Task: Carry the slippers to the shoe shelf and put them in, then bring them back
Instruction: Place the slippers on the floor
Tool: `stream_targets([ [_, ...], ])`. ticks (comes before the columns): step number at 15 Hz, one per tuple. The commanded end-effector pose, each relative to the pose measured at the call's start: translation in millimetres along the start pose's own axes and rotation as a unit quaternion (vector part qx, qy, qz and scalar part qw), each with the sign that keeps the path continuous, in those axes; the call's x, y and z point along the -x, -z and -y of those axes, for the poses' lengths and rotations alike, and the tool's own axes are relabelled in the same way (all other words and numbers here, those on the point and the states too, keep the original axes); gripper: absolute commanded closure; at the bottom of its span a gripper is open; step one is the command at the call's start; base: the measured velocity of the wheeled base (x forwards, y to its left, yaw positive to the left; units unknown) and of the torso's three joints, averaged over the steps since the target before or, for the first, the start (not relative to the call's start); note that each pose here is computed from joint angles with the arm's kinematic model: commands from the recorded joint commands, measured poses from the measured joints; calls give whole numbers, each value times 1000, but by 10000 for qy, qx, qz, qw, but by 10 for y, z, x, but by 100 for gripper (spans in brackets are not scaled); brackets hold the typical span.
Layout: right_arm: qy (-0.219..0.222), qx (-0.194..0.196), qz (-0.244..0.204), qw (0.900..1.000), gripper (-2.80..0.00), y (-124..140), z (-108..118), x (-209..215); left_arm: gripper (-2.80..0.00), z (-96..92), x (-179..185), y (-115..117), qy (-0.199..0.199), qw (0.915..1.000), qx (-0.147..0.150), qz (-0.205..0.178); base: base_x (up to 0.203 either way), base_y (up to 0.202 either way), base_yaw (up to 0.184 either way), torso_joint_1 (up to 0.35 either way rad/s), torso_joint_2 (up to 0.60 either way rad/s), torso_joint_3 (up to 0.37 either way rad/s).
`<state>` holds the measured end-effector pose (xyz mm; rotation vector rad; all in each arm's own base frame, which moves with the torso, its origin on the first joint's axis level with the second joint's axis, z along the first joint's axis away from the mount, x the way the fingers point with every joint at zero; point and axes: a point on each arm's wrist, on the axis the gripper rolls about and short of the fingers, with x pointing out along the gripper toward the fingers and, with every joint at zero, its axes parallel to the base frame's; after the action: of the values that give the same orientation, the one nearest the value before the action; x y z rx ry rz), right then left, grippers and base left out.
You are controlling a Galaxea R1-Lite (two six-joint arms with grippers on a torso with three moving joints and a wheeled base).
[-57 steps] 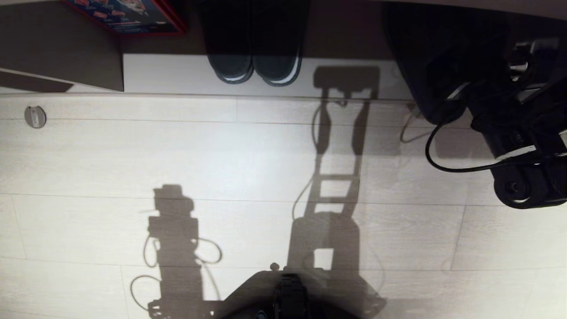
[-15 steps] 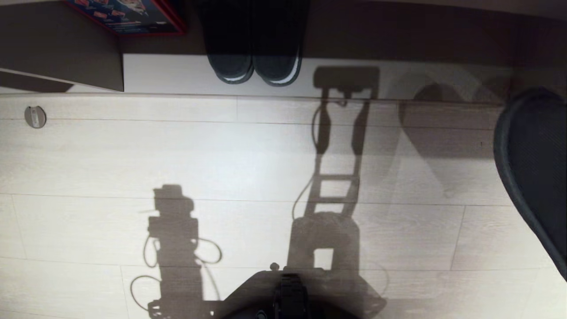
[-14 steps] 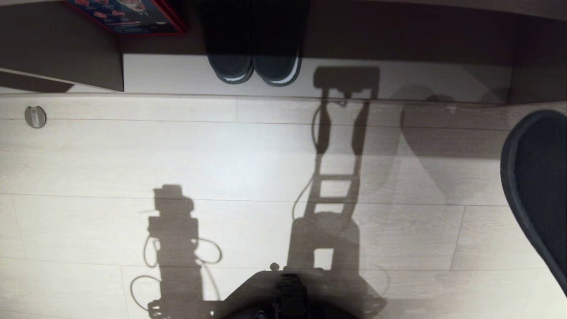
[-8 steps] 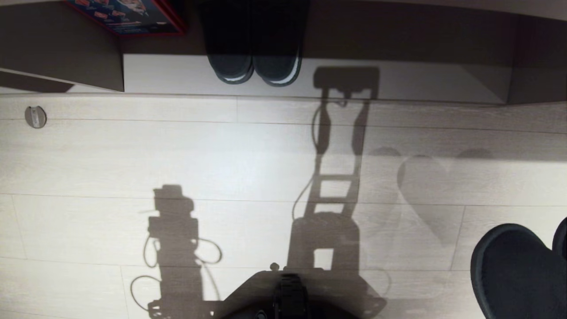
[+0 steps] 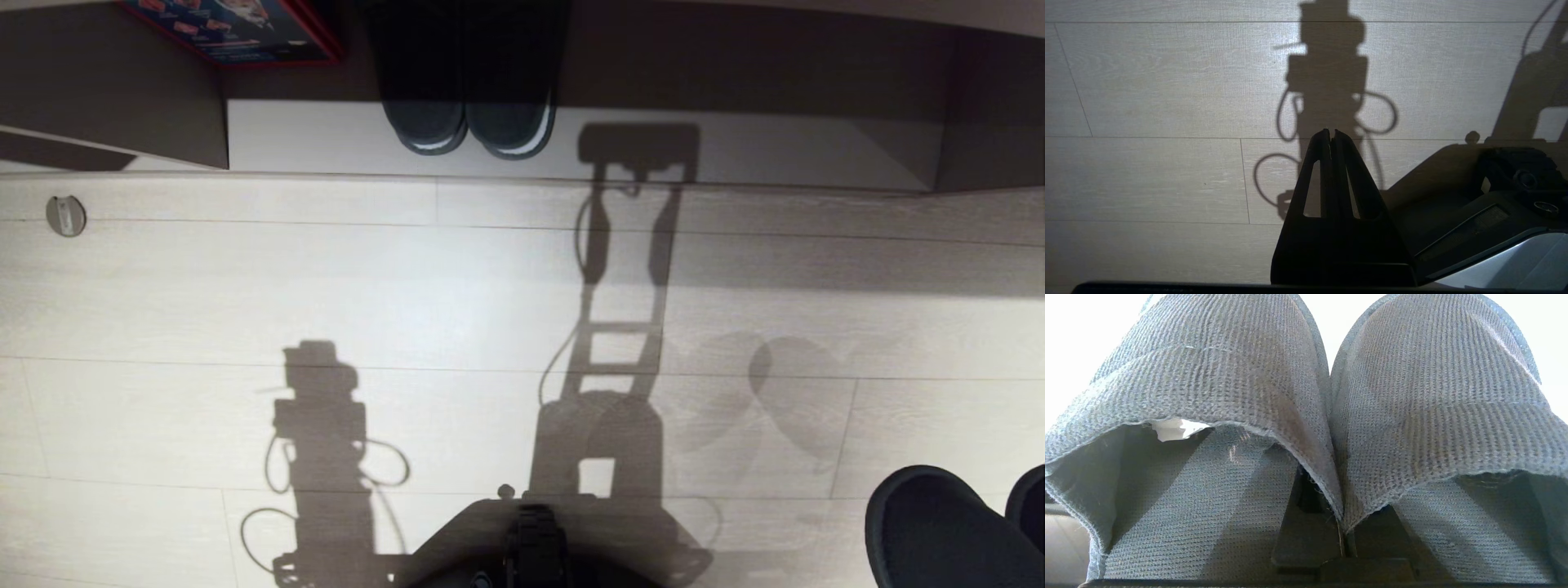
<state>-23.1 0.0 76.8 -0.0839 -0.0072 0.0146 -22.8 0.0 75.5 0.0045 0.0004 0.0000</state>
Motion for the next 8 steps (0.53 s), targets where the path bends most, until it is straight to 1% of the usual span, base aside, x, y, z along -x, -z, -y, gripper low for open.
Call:
stream_targets([
  [1, -15, 14, -66, 10000, 0, 19, -2, -4, 0, 0, 0, 1, -8, 10000, 0, 1, 0, 0, 0, 0, 0, 0],
  [8, -16, -14, -78, 10000, 0, 21, -2, -4, 0, 0, 0, 2, 0, 10000, -8, -5, 0, 0, 0, 0, 0, 0],
])
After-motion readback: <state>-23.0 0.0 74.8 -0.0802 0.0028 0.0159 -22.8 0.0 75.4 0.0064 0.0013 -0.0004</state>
